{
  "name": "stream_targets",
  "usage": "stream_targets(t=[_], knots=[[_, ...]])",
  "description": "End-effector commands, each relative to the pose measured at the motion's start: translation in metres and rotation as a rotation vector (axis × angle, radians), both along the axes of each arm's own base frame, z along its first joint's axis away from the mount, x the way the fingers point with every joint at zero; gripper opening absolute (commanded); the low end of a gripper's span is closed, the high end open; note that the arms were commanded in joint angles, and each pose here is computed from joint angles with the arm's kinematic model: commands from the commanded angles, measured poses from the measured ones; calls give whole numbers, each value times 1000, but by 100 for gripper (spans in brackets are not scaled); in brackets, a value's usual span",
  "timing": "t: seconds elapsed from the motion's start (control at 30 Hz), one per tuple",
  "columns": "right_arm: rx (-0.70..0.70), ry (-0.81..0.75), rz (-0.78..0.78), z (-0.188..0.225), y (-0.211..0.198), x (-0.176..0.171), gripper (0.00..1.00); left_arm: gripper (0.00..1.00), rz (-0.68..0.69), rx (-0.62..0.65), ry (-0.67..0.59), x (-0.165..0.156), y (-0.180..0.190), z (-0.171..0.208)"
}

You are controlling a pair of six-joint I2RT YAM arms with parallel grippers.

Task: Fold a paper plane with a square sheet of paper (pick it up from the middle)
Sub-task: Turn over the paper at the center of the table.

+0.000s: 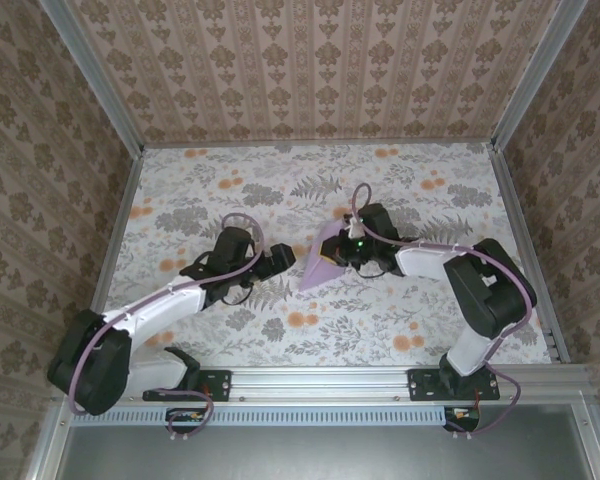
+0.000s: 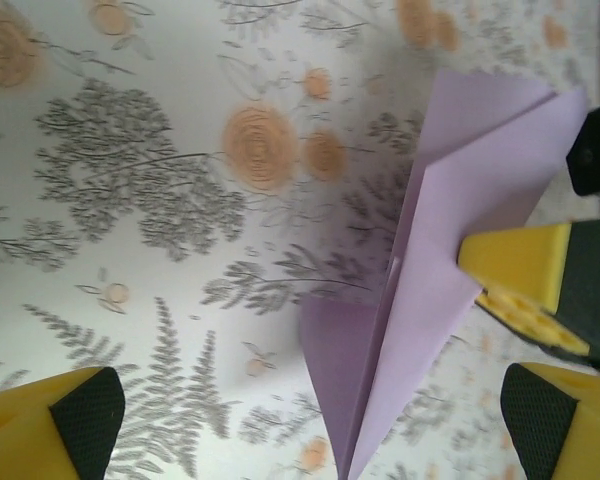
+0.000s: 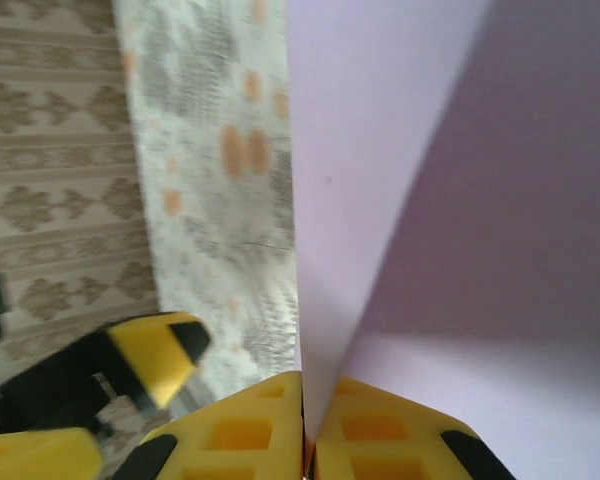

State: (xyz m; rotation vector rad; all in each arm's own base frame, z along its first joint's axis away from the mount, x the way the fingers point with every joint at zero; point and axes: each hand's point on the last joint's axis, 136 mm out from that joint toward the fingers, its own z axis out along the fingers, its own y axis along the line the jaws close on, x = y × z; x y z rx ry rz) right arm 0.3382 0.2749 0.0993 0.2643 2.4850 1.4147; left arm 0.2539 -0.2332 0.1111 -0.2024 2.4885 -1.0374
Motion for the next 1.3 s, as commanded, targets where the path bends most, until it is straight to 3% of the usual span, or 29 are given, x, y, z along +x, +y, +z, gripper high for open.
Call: stream_targets(t=[0.0, 0.2, 0.53, 0.63, 0.97, 1.27], knots=[[166, -172, 88, 77, 12, 15, 11, 100, -64, -164, 4, -8, -16, 33], [337, -207, 137, 134, 23, 20, 11, 100, -105, -414, 1, -6, -40, 80], [445, -179, 165, 156, 33, 16, 13, 99, -117, -568, -88, 7, -52, 129], [460, -174, 179, 159, 35, 12, 12, 94, -113, -578, -110, 12, -54, 136], [464, -139, 187, 154, 34, 6, 13, 61, -110, -589, -150, 15, -52, 143], [451, -113, 190, 147, 34, 5, 14, 42, -78, -534, -156, 16, -44, 132]])
